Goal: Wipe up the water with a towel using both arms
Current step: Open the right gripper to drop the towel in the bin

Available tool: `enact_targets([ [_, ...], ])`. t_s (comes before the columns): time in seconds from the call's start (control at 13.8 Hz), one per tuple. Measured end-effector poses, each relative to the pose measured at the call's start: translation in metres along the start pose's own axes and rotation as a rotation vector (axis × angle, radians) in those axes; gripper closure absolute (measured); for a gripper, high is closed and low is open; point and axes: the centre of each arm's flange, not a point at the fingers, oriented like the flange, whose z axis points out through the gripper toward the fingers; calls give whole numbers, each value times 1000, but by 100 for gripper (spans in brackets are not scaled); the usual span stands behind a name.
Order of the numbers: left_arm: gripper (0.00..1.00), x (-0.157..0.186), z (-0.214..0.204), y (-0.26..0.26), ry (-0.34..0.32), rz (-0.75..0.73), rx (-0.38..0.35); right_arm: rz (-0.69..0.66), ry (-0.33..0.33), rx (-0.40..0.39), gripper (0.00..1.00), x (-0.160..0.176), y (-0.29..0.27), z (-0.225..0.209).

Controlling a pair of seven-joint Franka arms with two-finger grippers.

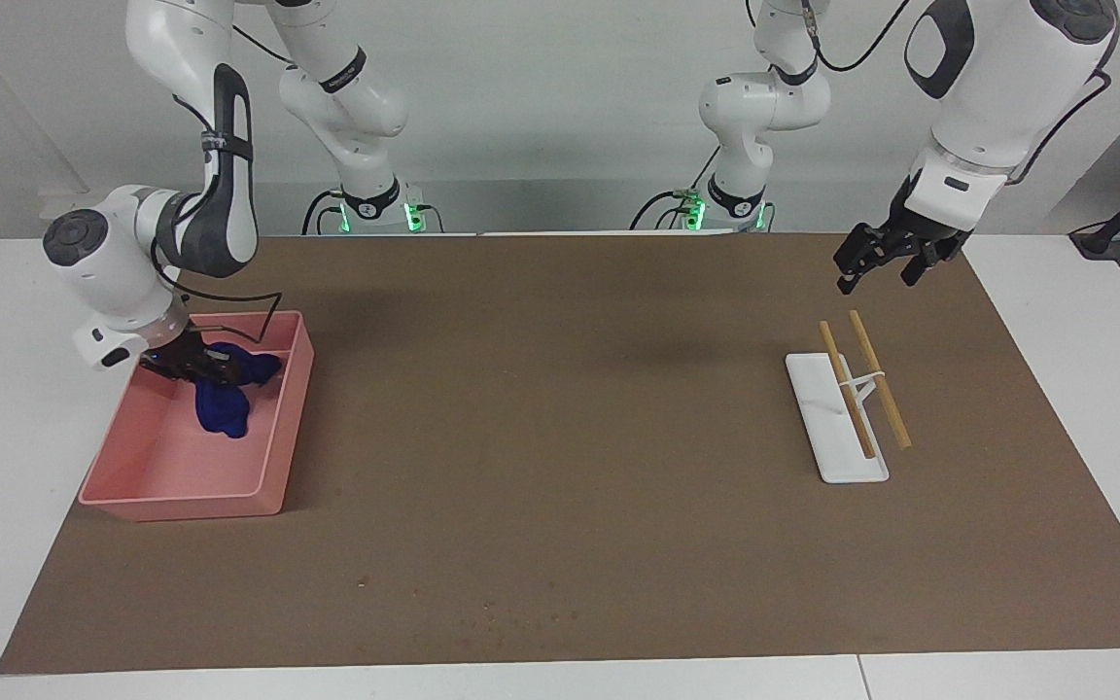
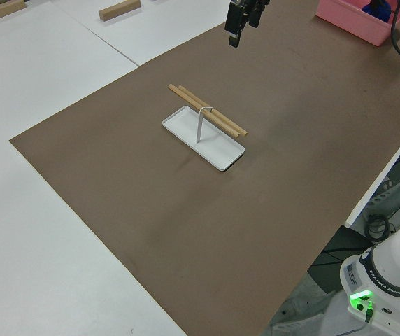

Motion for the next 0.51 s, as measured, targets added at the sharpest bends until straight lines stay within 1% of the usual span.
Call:
enact_targets([
  [0.07,0,0,0,0,0,0,0,-13,-5,-12,78,0,-1,1],
  [0.14,0,0,0,0,0,0,0,-20,-5,-19,68,1,-2,0],
  [0.29,0,0,0,0,-1,0,0,-23,6,-24,44,4,-2,-9],
  [0.36,0,0,0,0,-1,0,0,-26,14,-28,33,7,-5,-20],
  [0.43,0,0,1,0,-1,0,0,-28,26,-32,21,11,-11,-39],
  [0.51,0,0,1,0,-1,0,0,-17,39,-37,11,16,-21,-61],
])
